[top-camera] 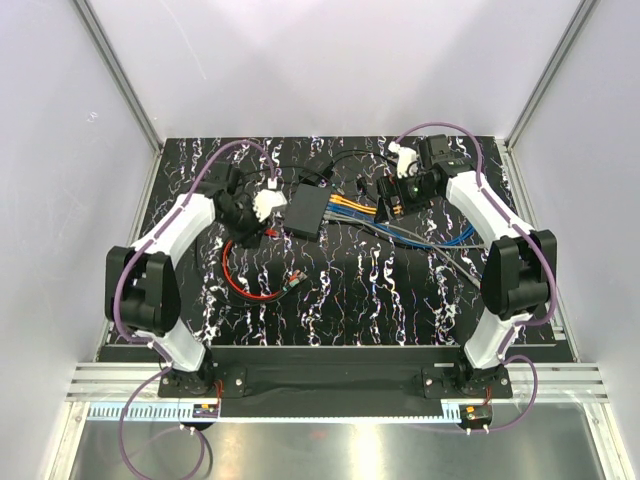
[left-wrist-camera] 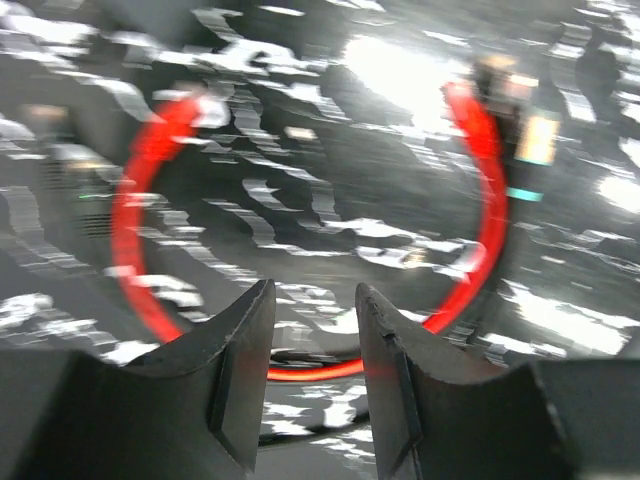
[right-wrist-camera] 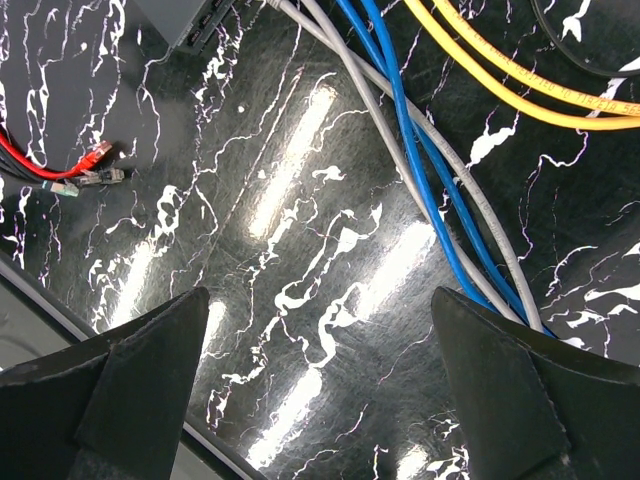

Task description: Insert the plug into the switch port

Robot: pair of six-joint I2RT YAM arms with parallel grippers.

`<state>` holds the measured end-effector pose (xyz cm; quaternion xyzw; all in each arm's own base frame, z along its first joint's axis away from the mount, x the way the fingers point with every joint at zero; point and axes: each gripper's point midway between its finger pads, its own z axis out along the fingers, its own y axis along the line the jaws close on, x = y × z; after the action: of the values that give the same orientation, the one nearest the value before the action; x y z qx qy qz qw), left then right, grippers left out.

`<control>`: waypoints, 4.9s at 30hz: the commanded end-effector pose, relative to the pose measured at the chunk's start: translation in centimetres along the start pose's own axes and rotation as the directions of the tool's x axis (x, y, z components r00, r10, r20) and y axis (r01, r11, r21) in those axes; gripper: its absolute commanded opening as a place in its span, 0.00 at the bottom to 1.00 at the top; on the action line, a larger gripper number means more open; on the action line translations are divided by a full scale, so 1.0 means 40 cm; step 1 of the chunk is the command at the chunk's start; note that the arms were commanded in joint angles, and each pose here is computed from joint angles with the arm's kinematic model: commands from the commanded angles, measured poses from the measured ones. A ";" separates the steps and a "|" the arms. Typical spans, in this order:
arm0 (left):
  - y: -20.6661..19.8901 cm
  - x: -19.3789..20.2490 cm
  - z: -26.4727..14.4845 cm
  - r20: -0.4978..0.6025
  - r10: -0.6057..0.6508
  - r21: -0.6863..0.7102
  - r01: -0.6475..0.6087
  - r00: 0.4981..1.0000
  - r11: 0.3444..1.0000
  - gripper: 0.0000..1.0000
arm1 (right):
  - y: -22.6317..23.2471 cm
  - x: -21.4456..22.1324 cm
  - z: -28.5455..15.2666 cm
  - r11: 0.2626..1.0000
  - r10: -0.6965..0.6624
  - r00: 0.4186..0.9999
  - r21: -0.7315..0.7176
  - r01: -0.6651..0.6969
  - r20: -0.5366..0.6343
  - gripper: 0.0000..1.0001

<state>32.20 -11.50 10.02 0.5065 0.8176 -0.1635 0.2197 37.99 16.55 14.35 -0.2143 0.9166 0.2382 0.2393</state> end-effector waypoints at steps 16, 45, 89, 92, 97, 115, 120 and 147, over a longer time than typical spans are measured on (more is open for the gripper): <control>0.193 -0.096 0.111 0.033 0.419 0.018 -0.419 0.907 0.908 0.54 | -0.001 0.002 0.017 0.999 0.006 1.000 -0.033 -0.007 -0.023 1.00; 0.144 0.005 0.200 -0.123 0.520 0.161 -0.500 0.845 0.851 0.11 | -0.028 0.004 0.016 0.995 0.066 0.997 -0.066 -0.068 -0.037 1.00; 0.028 -0.449 -0.395 0.381 0.062 -0.340 0.077 0.923 0.937 0.00 | 0.235 -0.122 0.055 0.895 0.252 0.956 -0.412 -0.173 0.146 0.91; 0.023 -0.467 -0.393 0.425 -0.011 -0.304 0.154 0.905 0.940 0.00 | 0.233 -0.104 0.099 0.891 0.264 0.959 -0.406 -0.204 0.098 0.88; 0.015 -0.484 -0.388 0.484 -0.048 -0.279 0.206 0.874 0.938 0.00 | 0.256 -0.083 0.134 0.881 0.267 0.962 -0.422 -0.215 0.067 0.87; -0.282 -0.457 -0.318 0.668 0.046 0.016 -0.075 0.743 0.997 0.35 | 0.281 -0.094 0.105 0.847 0.050 0.996 -0.532 -0.004 0.072 0.00; -0.531 -0.356 -0.216 0.593 0.289 0.128 -0.443 0.751 0.887 0.66 | 0.280 0.055 -0.006 0.737 -0.188 0.982 -0.661 0.140 -0.002 0.00; -0.402 -0.511 -0.159 0.526 0.775 -0.359 -0.735 0.350 0.576 0.58 | 0.438 0.190 -0.107 0.504 -0.338 0.940 -0.852 0.142 -0.043 0.00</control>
<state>23.61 -29.96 25.62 0.7000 0.4345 -0.2205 0.5221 26.06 25.90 15.65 -0.5019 0.6700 0.5331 0.1228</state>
